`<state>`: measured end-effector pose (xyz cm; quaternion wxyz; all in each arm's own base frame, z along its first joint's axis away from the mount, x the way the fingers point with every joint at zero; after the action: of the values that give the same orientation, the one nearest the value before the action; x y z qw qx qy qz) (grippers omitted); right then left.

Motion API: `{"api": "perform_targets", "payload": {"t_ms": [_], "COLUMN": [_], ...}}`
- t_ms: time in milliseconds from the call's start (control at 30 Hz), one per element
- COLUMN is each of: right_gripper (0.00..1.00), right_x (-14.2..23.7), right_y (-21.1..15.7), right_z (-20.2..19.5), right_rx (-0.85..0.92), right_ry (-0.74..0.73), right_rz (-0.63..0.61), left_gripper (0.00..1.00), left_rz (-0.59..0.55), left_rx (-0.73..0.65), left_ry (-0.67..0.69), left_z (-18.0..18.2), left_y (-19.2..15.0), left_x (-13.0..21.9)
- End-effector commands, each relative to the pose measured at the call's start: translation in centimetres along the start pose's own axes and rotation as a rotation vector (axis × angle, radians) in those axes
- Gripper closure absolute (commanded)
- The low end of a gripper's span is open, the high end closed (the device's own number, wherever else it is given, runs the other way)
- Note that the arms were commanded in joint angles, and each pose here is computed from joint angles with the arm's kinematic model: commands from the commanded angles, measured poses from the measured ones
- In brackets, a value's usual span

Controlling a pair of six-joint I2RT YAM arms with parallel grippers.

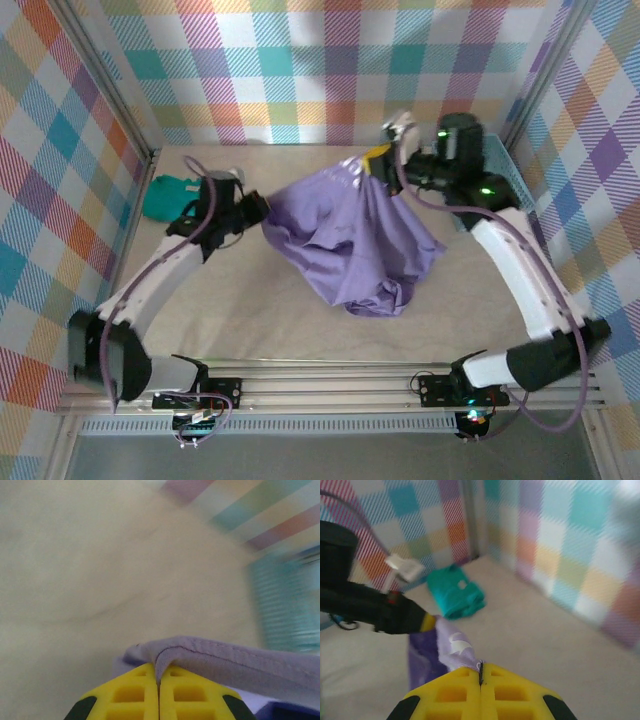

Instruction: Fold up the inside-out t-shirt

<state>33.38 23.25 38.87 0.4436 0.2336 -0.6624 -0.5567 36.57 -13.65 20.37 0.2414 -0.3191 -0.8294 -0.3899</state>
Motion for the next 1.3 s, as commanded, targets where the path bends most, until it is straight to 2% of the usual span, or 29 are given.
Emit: {"api": "perform_targets", "payload": {"t_ms": [0,67,133,200,333,433,567,733,1033,1267], "right_gripper": [1.00,1.00,1.00,1.00,1.00,1.00,1.00,1.00,1.00,1.00], "right_x": [-4.3,-6.3,-7.5,-8.3,-8.8,-8.9,-9.0,-9.1,-9.6,-9.8], "right_y": [-3.4,-5.4,-6.8,-7.7,-8.2,-8.0,-7.6,-7.3,-8.1,-7.7], "right_z": [1.1,0.8,0.4,0.2,-0.3,-0.6,-1.0,-1.2,-1.3,-1.7], "right_rx": [-0.093,-0.125,-0.145,-0.162,-0.167,-0.162,-0.153,-0.155,-0.168,-0.165], "right_ry": [0.131,0.150,0.159,0.167,0.155,0.145,0.134,0.136,0.144,0.138], "right_rz": [0.069,0.121,0.149,0.172,0.190,0.195,0.200,0.203,0.224,0.220], "left_gripper": [0.88,0.78,0.66,0.58,0.49,0.48,0.48,0.47,0.45,0.46], "left_rz": [0.087,0.068,0.045,0.029,0.070,0.120,0.185,0.217,0.194,0.259], "left_rx": [-0.065,-0.092,-0.145,-0.223,-0.316,-0.379,-0.469,-0.517,-0.575,-0.577], "left_ry": [0.255,0.287,0.258,0.144,-0.047,-0.095,-0.067,-0.059,0.004,-0.040], "left_z": [7.0,7.9,7.4,5.3,2.3,1.1,0.8,0.1,-0.7,-1.2], "left_y": [-3.8,-4.2,-5.1,-6.8,-10.1,-11.4,-12.5,-12.9,-12.1,-13.3], "left_x": [-1.7,-1.4,-0.6,0.1,-0.1,-1.5,-4.1,-6.7,-8.2,-9.7]}}
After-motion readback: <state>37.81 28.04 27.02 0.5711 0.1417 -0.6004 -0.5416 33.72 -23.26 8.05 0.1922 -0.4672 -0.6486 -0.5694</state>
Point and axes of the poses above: each hand's point on the last joint's axis, 136 mm out from that joint toward the fingers, its own x axis back along the fingers, its own z axis along the line the jaws close on, y = z × x, the point moved 2 cm from there along x, back along the fingers, and after that the axes turned 5 degrees about x, right-handed, at the moved point
